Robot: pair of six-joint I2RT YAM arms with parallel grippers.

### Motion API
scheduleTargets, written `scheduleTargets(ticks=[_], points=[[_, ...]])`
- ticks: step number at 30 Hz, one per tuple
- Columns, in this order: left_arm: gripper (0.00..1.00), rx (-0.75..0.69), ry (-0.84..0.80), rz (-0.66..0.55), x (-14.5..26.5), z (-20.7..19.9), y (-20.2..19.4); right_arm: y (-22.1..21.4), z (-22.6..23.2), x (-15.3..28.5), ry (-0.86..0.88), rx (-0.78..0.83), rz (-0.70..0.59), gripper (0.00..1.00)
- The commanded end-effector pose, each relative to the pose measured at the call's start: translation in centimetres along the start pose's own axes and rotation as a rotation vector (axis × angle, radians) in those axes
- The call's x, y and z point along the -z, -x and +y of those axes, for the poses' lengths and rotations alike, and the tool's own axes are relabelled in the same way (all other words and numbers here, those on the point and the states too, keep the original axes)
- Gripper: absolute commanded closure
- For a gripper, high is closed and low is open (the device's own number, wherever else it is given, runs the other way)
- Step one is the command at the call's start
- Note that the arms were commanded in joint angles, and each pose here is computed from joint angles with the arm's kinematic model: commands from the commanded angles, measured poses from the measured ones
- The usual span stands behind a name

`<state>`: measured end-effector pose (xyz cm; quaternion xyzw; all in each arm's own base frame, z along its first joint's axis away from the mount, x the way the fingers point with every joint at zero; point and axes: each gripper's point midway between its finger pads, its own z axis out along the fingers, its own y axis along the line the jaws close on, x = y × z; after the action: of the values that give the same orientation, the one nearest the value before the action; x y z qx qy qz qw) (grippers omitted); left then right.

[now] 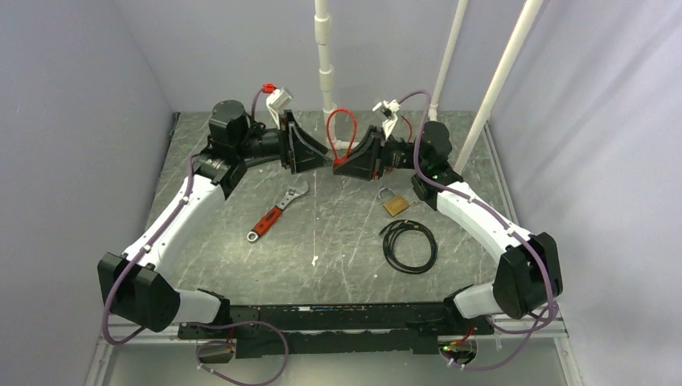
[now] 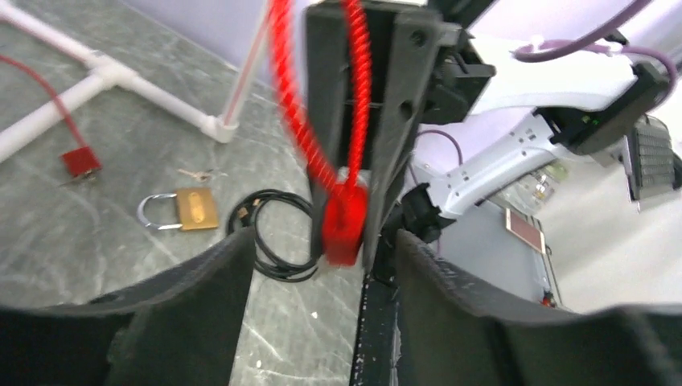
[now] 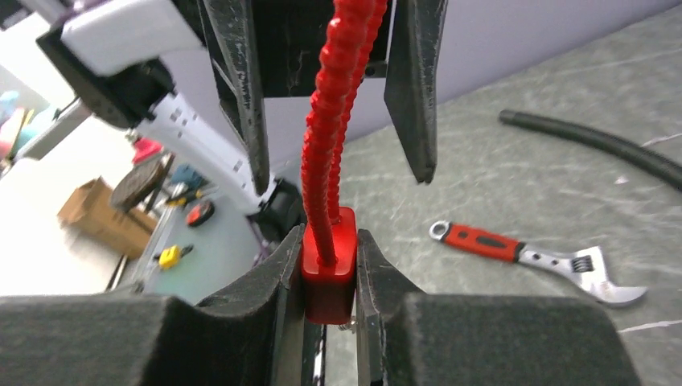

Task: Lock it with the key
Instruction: Lock the lock.

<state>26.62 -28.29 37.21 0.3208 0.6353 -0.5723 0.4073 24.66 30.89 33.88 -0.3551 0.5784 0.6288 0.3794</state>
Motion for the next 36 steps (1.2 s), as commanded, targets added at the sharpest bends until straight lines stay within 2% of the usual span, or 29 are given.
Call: scheduleTargets(ticks=[1,4,6,10,13,16,22,36], points=[[0.26,-0.084,0.119,-0.114,3.4,1.5,3.7,6.7,0.3,1.1,-0.117,0.118,-0.216,1.00],[0.24,-0.128,0.173,-0.161,4.7,1.6,4.4,8.1,-1.0,2.0,-0.237,0.075,-0.299,1.00],[0.26,-0.156,0.157,-0.163,4.8,1.2,3.9,9.0,-1.5,2.3,-0.289,0.032,-0.356,1.00],[0.42,-0.172,0.161,-0.176,3.8,1.7,2.8,10.0,-3.0,3.0,-0.385,-0.076,-0.437,1.00],[0.49,-0.217,0.194,-0.187,2.4,2.0,2.5,10.2,-3.4,3.0,-0.404,-0.137,-0.472,1.00],[0.53,-0.242,0.165,-0.199,0.6,0.9,3.0,10.1,-2.9,2.5,-0.384,-0.151,-0.480,1.00],[0.52,-0.208,0.124,-0.208,-2.3,-0.2,2.6,10.1,-2.5,2.1,-0.363,-0.141,-0.477,1.00],[0.60,-0.161,0.185,-0.237,-3.3,0.9,3.1,9.3,-1.3,1.1,-0.313,-0.126,-0.465,1.00]])
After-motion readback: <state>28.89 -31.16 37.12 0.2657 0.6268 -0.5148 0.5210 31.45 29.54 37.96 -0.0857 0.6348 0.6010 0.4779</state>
